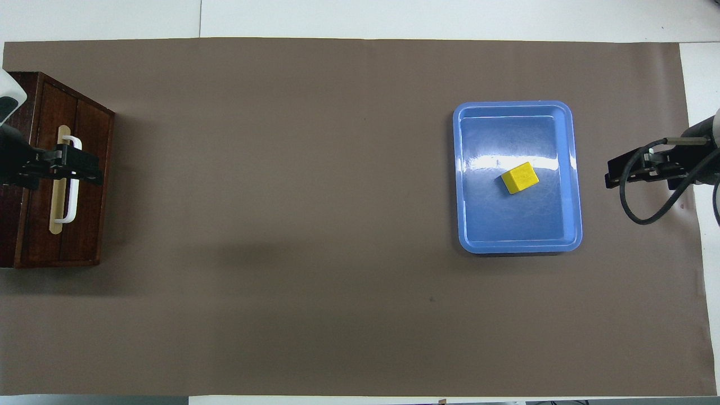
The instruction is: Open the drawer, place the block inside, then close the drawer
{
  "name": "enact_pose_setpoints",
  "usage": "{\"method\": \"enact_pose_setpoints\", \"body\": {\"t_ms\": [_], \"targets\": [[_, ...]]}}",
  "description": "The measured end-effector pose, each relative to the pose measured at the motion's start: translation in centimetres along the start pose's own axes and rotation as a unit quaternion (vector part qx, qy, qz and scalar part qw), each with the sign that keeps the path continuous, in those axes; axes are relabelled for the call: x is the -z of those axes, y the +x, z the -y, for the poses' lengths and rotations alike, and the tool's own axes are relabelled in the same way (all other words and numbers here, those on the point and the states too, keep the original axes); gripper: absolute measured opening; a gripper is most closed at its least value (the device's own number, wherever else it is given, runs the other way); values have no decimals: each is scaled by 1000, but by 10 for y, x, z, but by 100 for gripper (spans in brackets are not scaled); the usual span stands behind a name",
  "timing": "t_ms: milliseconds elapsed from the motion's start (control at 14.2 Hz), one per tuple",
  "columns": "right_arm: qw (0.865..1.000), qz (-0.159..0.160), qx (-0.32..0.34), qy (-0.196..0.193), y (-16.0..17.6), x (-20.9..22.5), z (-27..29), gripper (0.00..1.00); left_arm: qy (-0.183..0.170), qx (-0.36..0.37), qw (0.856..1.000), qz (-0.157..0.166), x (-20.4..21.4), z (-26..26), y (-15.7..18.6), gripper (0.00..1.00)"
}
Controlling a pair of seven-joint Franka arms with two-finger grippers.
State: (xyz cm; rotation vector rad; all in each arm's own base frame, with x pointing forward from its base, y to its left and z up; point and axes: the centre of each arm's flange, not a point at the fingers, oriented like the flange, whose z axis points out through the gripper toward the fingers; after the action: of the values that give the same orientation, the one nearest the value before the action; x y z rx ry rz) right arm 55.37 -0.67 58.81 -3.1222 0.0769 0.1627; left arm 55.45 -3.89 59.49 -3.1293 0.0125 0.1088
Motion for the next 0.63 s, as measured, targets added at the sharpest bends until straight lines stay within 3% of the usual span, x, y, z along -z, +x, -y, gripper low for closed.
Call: {"method": "enact_pose_setpoints", "body": {"t_ms": [212, 423, 635], "targets": [[1000, -19, -14, 1, 2, 6, -4, 100, 0, 0, 1000, 0, 0, 0, 0, 100], [993, -29, -110, 5, 9, 1, -4, 100, 0, 0, 1000, 0, 0, 0, 0, 100], [969, -23, -246, 25, 24, -18, 3, 99, 0, 0, 1000, 0, 0, 0, 0, 100]]}}
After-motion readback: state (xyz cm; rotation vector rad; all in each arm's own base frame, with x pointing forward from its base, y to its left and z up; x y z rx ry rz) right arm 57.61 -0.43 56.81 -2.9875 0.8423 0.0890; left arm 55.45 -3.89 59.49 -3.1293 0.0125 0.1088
